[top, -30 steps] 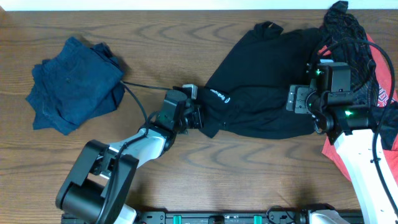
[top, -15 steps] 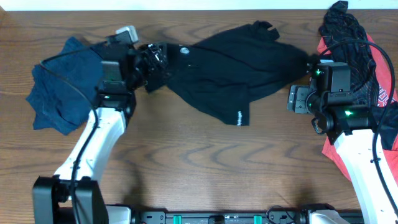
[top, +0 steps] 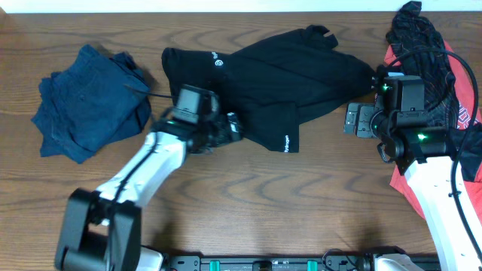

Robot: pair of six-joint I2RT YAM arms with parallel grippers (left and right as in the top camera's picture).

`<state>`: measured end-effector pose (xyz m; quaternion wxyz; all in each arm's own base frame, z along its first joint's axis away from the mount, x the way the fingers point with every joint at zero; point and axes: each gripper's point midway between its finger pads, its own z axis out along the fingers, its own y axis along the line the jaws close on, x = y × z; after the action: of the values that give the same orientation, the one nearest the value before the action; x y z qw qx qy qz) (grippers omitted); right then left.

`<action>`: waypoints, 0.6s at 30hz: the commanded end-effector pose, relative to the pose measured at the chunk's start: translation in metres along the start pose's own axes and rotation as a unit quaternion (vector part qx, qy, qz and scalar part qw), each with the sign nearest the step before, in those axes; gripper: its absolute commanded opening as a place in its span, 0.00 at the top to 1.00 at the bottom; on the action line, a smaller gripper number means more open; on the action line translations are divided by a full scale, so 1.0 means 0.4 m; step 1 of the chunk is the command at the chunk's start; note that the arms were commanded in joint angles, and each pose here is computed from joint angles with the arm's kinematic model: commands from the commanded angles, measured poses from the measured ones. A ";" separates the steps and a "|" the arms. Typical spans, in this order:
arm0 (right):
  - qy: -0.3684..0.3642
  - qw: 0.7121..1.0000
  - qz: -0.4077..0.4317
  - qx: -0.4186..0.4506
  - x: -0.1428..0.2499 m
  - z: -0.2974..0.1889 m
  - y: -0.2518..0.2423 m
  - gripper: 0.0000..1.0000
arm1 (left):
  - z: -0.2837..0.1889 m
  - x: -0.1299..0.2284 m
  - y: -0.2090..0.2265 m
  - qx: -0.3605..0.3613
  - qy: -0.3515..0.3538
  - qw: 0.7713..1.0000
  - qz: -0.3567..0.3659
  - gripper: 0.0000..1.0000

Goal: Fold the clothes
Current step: 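Pull the black shirt leftward onto the table center with both grippers, then grasp the black shirt's left and right edges with both grippers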

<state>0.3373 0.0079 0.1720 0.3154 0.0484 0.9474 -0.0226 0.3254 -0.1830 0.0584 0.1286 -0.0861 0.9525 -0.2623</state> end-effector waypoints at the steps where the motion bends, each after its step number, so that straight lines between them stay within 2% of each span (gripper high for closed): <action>1: -0.010 1.000 0.004 0.000 -0.014 -0.010 -0.004 0.01 | 0.067 0.043 -0.001 -0.005 0.028 0.997 -0.077 0.05; 6: -0.010 1.000 0.004 0.001 -0.014 -0.010 -0.004 0.01 | 0.147 0.054 -0.038 0.012 0.029 0.992 -0.119 0.14; 13: -0.010 1.000 0.004 0.001 -0.015 -0.010 -0.004 0.01 | 0.209 0.045 -0.084 0.041 0.007 0.995 -0.092 0.26; 18: -0.010 1.000 0.004 0.001 -0.015 -0.010 -0.004 0.01 | 0.217 0.026 -0.060 0.008 -0.029 0.996 -0.087 0.30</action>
<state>0.3375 0.0081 0.1721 0.3158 0.0483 0.9473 -0.0222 0.3434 -0.2610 0.0193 0.1253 -0.1519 0.9250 -0.3250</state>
